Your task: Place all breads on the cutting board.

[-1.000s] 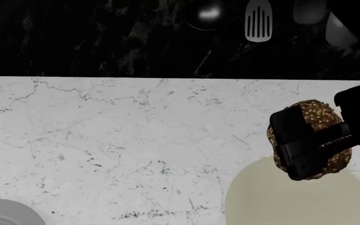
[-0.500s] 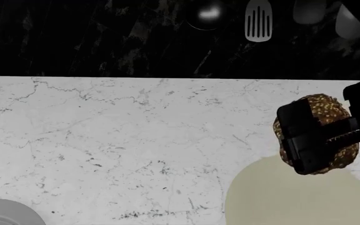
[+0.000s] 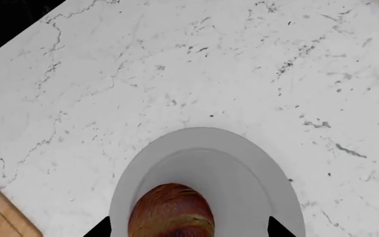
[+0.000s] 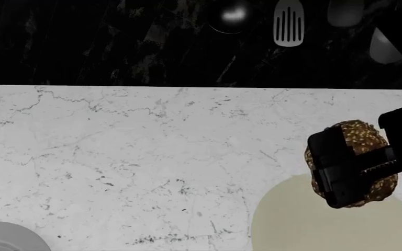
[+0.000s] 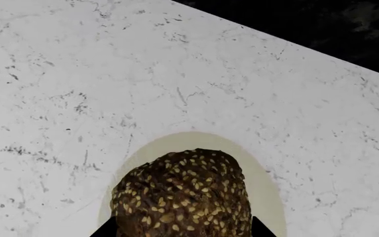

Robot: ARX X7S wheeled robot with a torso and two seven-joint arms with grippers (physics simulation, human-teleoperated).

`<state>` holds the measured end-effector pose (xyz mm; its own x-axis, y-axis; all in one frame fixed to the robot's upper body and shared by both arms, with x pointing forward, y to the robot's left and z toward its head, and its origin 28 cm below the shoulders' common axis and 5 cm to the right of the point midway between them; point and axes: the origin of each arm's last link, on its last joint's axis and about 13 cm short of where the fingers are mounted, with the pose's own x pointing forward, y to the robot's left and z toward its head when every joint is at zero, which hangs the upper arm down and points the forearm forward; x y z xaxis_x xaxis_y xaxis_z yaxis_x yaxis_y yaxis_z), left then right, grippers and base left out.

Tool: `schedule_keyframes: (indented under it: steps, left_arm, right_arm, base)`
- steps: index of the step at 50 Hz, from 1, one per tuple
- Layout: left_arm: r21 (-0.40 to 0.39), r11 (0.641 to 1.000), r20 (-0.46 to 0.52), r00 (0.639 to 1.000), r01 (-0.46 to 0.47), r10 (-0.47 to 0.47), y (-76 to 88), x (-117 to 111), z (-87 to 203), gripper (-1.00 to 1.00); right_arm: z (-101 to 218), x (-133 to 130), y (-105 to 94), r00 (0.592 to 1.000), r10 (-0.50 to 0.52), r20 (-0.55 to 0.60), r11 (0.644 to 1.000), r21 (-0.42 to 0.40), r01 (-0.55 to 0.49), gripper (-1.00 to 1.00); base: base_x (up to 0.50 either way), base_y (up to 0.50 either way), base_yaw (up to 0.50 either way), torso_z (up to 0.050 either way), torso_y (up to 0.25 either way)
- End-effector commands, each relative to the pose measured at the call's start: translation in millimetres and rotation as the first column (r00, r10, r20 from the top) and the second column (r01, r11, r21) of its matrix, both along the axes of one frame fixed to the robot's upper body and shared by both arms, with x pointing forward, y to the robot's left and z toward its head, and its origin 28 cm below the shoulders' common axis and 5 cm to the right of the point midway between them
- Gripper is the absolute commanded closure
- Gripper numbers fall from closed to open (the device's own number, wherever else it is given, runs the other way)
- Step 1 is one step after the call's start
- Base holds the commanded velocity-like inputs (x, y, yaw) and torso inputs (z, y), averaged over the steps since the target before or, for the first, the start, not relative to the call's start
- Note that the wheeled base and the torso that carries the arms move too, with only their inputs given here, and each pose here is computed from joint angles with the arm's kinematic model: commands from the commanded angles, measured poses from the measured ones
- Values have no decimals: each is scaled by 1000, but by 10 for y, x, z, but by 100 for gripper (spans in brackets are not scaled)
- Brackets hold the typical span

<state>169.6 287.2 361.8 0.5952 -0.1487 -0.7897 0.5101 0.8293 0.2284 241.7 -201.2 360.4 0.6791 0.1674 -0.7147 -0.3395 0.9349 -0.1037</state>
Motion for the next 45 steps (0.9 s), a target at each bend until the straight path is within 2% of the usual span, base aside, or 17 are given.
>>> schedule_keyframes:
  steps: [1, 8, 9, 10, 13, 24, 45]
  left_arm:
    - [19, 1000, -36, 999, -13, 14, 41, 76, -206, -100]
    - [29, 999, -50, 999, -13, 14, 45, 118, -285, -100]
    - [24, 1000, -49, 999, -15, 16, 51, 135, -288, -100]
    - [-17, 1000, -61, 998, -8, 7, 61, 149, -300, -100]
    - [20, 1000, -69, 997, -21, 22, 77, 186, -372, -100]
    - [45, 997, -90, 994, -61, 65, 129, 337, -489, -100]
    - [42, 996, -131, 988, -79, 84, 197, 368, -649, -100]
  right_arm:
    - [-43, 12, -4, 1000, 8, -1, 1000, -5, -8, 100]
    - [-64, 28, -1, 1000, 9, -7, 1000, -6, -9, 100]
    - [-63, 30, -3, 1000, 9, -7, 1000, -6, -9, 100]
    - [-63, 29, -1, 1000, 11, -6, 1000, -5, -11, 100]
    - [-47, 27, 8, 1000, 19, -2, 1000, -7, -19, 100]
    - [-57, 30, 0, 1000, 16, 3, 1000, -10, -16, 100]
    - [-84, 30, -19, 1000, 10, -6, 1000, -14, -10, 100]
  base:
    - [0, 0, -3, 0, 0]
    - [0, 0, 0, 0, 0]
    - [0, 0, 0, 0, 0]
    - [0, 0, 0, 0, 0]
    - [0, -1, 0, 0, 0]
    - [0, 0, 0, 0, 0]
    - [0, 0, 0, 0, 0]
